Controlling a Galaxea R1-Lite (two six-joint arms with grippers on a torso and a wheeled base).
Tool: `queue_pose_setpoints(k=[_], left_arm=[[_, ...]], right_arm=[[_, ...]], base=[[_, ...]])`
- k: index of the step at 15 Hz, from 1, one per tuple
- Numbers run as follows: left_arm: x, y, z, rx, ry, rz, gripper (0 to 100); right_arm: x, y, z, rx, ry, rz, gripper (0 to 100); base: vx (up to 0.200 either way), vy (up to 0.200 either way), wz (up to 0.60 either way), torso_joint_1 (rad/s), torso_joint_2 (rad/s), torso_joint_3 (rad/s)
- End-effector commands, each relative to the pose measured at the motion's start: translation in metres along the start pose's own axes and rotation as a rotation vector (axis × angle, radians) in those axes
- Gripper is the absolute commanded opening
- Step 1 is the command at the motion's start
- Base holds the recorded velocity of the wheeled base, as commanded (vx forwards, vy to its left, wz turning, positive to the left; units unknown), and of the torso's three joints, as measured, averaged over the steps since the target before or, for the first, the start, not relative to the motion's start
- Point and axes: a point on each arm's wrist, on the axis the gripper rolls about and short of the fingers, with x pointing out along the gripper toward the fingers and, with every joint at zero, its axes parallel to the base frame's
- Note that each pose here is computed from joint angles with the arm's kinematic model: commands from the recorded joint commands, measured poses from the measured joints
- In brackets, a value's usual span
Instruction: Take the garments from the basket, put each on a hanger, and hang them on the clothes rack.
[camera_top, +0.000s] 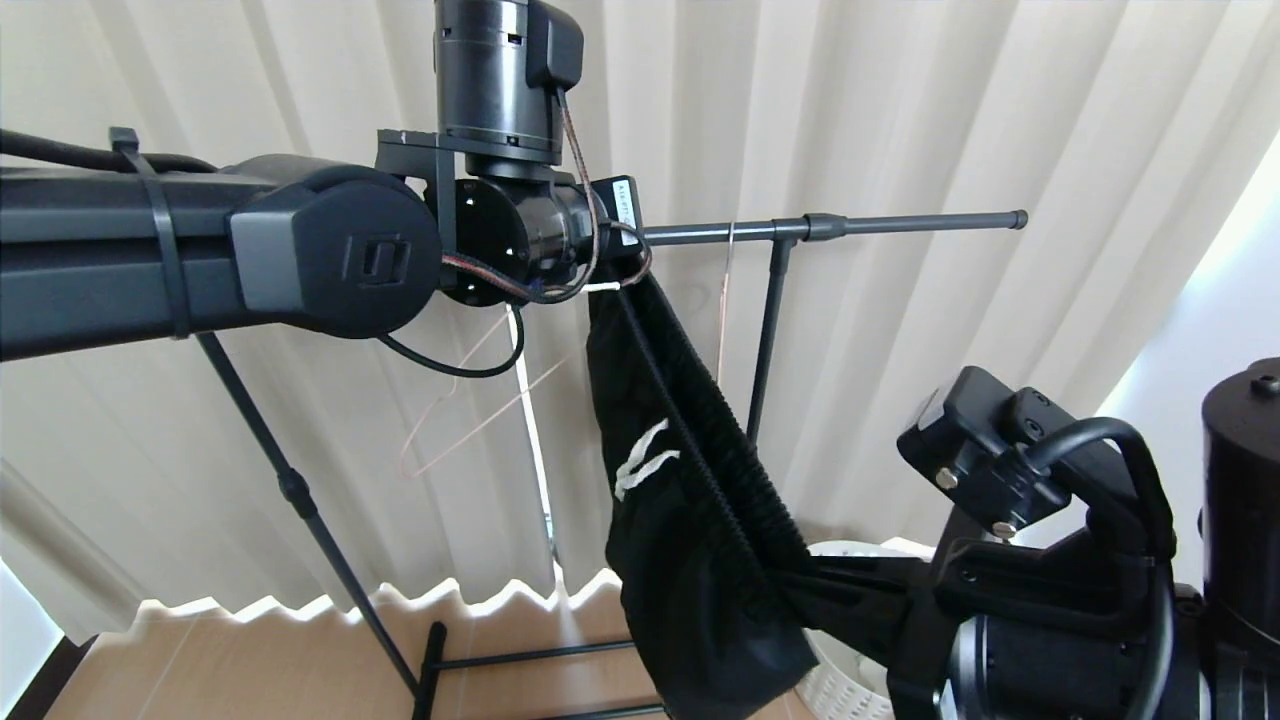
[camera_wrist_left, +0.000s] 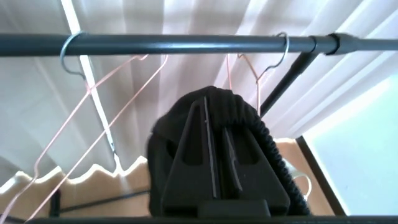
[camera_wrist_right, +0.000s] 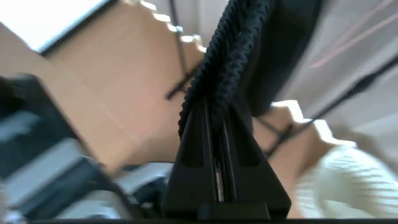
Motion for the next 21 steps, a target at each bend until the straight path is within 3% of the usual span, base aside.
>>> queue_pose_setpoints(k=[1, 4, 8, 12, 14, 15, 16, 17, 19, 20, 21], left_arm=[[0.007, -0.004, 0.0, -0.006, -0.01, -0.004, 0], [0.007, -0.005, 0.006, -0.017, -0.031, -0.008, 0], [0.007, -0.004, 0.007, -0.021, -0.035, -0.008, 0], [0.006, -0.003, 0.007, -0.019, -0.032, -0.001, 0], [0.004, 0.001, 0.008, -0.013, -0.021, 0.017, 0], [-0.004, 0.006, 0.01, -0.002, 0.006, 0.031, 0], [-0.013, 0.013, 0.014, 0.004, 0.019, 0.042, 0], [-0.018, 0.017, 0.014, 0.006, 0.026, 0.047, 0], [-0.033, 0.026, 0.011, 0.021, 0.054, 0.059, 0], [-0.036, 0.028, 0.009, 0.026, 0.064, 0.062, 0], [-0.055, 0.039, -0.004, 0.05, 0.113, 0.071, 0]], right_arm=[[0.022, 0.019, 0.008, 0.082, -0.013, 0.072, 0], [0.034, 0.025, 0.021, 0.257, -0.108, 0.108, 0], [0.039, 0.024, 0.019, 0.252, -0.099, 0.09, 0], [0.04, 0.013, 0.016, 0.199, -0.09, 0.042, 0], [0.046, -0.006, -0.002, 0.069, -0.026, -0.052, 0], [0.049, -0.027, -0.016, -0.076, 0.021, -0.195, 0], [0.051, -0.045, -0.022, -0.17, 0.051, -0.316, 0], [0.054, -0.06, -0.022, -0.196, 0.048, -0.404, 0], [0.064, -0.089, -0.014, -0.142, -0.023, -0.542, 0], [0.066, -0.095, -0.012, -0.131, -0.043, -0.566, 0], [0.077, -0.113, 0.002, -0.091, -0.148, -0.648, 0]], base=[[0.0, 0.0, 0.0, 0.0, 0.0, 0.0], [0.0, 0.0, 0.0, 0.0, 0.0, 0.0], [0.0, 0.0, 0.0, 0.0, 0.0, 0.0], [0.0, 0.0, 0.0, 0.0, 0.0, 0.0], [0.0, 0.0, 0.0, 0.0, 0.0, 0.0], [0.0, 0.0, 0.0, 0.0, 0.0, 0.0], [0.0, 0.0, 0.0, 0.0, 0.0, 0.0], [0.0, 0.0, 0.0, 0.0, 0.0, 0.0], [0.0, 0.0, 0.0, 0.0, 0.0, 0.0], [0.0, 0.0, 0.0, 0.0, 0.0, 0.0], [0.0, 0.0, 0.0, 0.0, 0.0, 0.0]])
